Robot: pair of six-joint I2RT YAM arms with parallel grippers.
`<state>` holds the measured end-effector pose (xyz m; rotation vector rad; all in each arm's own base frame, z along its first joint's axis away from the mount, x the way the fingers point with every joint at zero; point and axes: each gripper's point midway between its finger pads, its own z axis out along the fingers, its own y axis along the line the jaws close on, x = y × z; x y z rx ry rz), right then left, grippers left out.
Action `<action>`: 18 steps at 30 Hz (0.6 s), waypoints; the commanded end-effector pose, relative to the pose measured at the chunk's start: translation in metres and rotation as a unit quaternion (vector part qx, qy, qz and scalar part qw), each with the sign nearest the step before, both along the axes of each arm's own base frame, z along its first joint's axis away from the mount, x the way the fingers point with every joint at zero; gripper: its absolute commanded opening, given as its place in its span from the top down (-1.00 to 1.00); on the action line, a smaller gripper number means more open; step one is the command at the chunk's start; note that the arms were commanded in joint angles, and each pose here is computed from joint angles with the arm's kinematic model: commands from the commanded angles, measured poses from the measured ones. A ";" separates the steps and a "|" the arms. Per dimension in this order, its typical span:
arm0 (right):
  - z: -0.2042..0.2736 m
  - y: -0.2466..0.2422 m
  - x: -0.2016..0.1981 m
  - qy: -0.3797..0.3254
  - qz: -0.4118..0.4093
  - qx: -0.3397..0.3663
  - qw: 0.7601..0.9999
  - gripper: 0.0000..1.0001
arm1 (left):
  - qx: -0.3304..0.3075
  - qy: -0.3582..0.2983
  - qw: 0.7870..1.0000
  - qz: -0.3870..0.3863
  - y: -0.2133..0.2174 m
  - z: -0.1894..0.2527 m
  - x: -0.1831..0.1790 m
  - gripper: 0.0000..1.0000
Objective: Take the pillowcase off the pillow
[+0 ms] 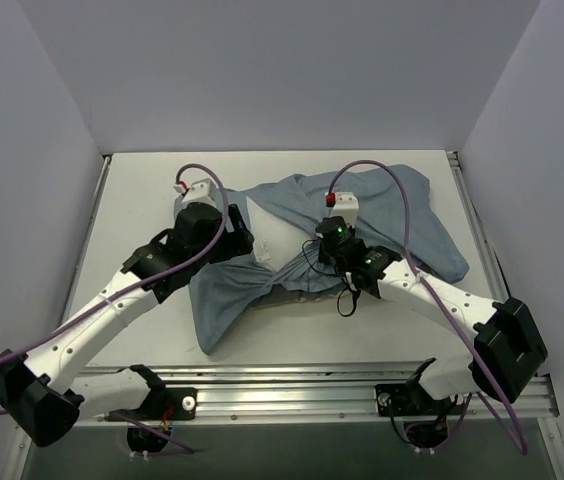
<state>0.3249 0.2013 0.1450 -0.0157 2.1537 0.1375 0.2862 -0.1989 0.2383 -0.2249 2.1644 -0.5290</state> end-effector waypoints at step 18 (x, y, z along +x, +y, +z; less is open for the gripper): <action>-0.037 -0.026 -0.004 0.025 -0.037 -0.035 0.998 1.00 | 0.225 0.074 0.959 0.158 0.064 -0.097 0.007 -0.10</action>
